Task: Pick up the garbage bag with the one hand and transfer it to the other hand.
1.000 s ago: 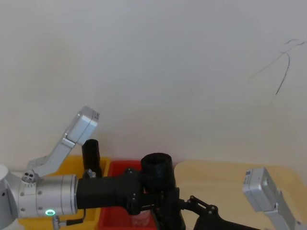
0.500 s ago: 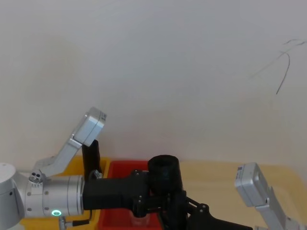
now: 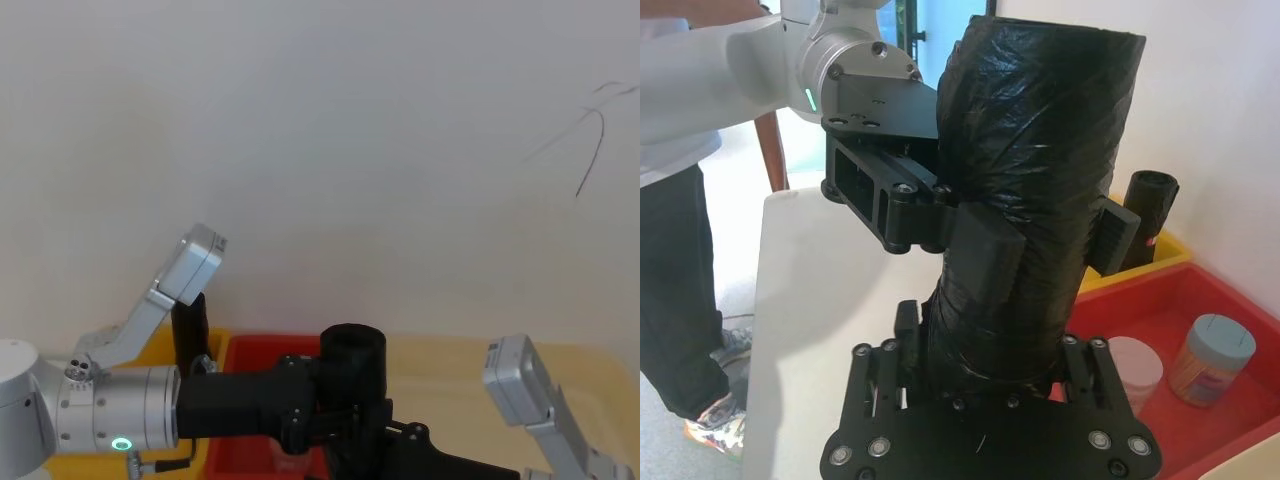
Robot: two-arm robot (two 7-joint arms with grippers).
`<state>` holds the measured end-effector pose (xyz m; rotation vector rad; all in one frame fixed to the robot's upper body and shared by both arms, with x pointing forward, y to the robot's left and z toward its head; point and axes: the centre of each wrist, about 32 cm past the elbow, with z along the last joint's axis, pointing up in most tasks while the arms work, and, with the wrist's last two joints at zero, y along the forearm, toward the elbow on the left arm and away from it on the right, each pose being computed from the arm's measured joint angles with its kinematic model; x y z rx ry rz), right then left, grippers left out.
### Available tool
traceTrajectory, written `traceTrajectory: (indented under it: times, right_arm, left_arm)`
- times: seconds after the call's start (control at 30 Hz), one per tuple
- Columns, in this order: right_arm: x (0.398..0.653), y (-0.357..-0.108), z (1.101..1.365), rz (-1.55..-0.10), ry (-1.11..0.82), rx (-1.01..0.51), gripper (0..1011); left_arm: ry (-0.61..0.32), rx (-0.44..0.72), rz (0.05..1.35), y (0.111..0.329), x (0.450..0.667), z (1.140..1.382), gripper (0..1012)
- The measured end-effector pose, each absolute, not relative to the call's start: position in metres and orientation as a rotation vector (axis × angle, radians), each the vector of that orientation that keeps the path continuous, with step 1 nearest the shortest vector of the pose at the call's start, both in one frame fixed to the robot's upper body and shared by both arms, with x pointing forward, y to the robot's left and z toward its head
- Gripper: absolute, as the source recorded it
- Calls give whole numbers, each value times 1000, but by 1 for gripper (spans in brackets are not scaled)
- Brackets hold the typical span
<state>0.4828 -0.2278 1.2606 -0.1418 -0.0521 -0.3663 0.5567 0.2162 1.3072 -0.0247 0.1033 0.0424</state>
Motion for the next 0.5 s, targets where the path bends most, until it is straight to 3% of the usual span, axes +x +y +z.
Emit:
traceTrajectory:
  times: [0.23,0.5]
  right_arm:
    - [483,-227,1260,-365,-50,-140,536]
    - [483,-227,1260,-368,-46,-136,536]
  left_arm:
    - [104,-25,39,216,557,1307,465]
    - [105,-26,38,215,557,1307,507]
